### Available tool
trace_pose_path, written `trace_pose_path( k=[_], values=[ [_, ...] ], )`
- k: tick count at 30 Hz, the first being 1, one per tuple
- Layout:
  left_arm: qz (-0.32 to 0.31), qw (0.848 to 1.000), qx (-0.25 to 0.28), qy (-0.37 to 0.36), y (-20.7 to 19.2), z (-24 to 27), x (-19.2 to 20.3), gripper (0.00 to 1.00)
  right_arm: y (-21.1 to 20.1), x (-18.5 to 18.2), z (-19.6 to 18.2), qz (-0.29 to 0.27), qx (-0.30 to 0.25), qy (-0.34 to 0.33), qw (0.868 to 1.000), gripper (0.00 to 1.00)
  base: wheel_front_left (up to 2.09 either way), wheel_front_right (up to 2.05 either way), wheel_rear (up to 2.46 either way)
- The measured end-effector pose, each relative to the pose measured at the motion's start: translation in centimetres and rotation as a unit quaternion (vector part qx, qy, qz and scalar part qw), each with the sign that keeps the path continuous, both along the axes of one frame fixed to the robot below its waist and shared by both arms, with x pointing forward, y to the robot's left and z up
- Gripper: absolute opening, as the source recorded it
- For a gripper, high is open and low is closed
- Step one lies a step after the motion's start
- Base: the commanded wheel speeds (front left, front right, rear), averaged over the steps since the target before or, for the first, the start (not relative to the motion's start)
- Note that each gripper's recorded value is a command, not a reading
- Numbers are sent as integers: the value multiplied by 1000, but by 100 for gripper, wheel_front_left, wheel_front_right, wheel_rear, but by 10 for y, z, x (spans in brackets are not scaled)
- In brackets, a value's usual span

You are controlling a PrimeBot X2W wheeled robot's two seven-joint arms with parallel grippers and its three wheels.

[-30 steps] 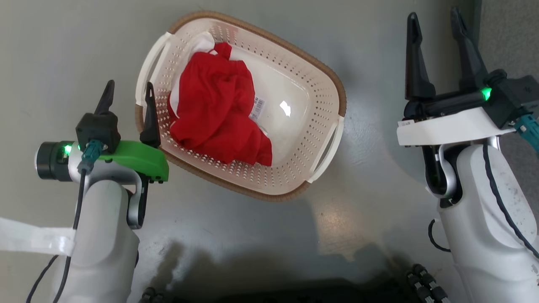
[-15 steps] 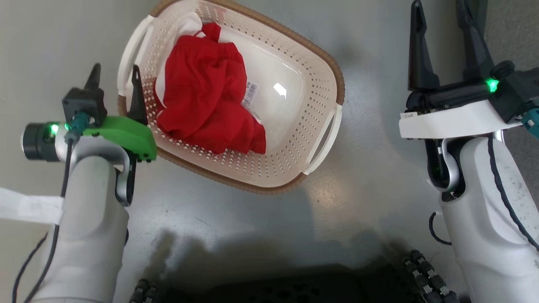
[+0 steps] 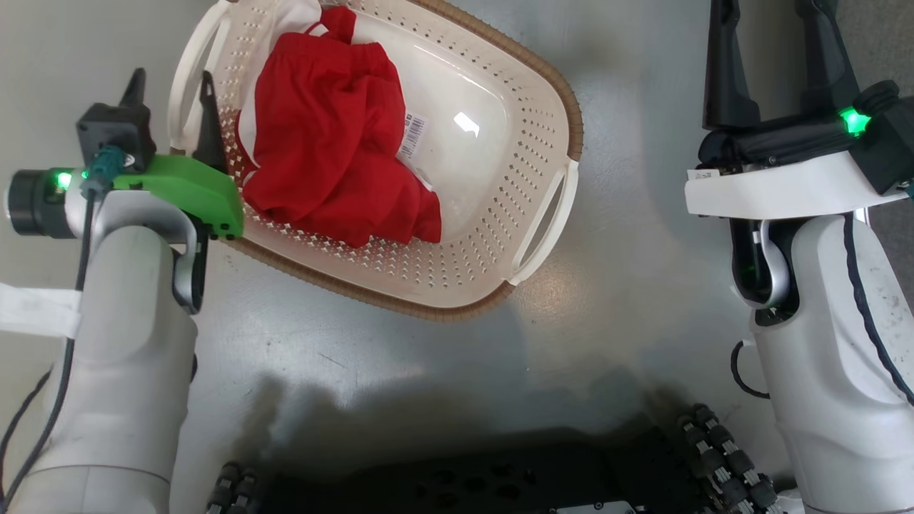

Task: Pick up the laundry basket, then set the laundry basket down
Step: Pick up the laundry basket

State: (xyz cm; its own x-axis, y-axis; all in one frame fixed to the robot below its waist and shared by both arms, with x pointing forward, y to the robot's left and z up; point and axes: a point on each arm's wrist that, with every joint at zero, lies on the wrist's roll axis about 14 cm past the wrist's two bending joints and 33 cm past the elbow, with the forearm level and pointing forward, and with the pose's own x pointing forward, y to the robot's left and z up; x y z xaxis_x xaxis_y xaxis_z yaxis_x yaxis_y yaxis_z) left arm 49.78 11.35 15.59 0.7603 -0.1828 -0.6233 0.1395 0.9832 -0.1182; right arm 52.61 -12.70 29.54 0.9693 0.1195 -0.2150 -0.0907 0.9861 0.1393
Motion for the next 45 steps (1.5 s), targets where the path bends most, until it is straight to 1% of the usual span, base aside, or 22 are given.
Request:
trace_pose_path(
  k=[4,5,6,8,10,14,15,18,21,25,26,28,29,30,36,45],
  values=[
    [-5,1000,3,6,-1,-5,0,100,-3,0,-2,-3,-2,2,1000,100,0,0,0],
    [-5,1000,4,6,-1,-5,1,95,-3,0,-3,-3,-3,2,1000,100,0,0,0],
    [-6,1000,5,6,-1,-6,2,84,-3,0,-3,-4,-3,3,1000,100,0,0,0],
    [-9,1000,6,3,-1,-5,4,75,-3,0,-3,-4,-3,3,1000,100,0,0,0],
    [-16,1000,9,2,-2,-5,5,71,-4,-1,-4,-4,-3,3,1000,100,0,0,0],
    [-20,1000,9,10,-3,-9,3,56,-4,0,-4,-5,-3,3,1000,100,0,0,0],
    [-20,1000,9,11,-3,-10,3,50,-4,0,-3,-5,-4,3,1000,100,0,0,0],
    [-21,1000,9,14,-4,-11,1,43,-5,0,-4,-6,-4,3,1000,100,0,0,0],
    [-24,1000,9,17,-5,-13,1,31,-7,0,-4,-8,-5,3,1000,100,0,0,0],
    [-29,999,10,14,-6,-12,4,22,-7,0,-4,-8,-5,3,1000,100,0,0,0],
    [-31,999,8,14,-7,-12,4,19,-7,0,-4,-8,-5,3,1000,100,0,0,0],
    [-33,999,9,13,-8,-12,4,6,-7,0,-4,-8,-6,3,1000,100,0,0,0],
    [-33,999,9,13,-8,-11,5,2,-7,0,-4,-8,-6,3,1000,100,0,0,0],
    [-33,999,9,13,-8,-11,5,0,-7,0,-4,-8,-6,3,1000,100,0,0,0],
    [-33,999,3,9,-10,-8,7,0,-7,0,-1,-9,-6,0,1000,100,0,0,0],
    [-7,1000,-15,7,-13,-1,10,0,-7,3,5,-9,-6,-7,1000,100,0,0,0]
  ],
)
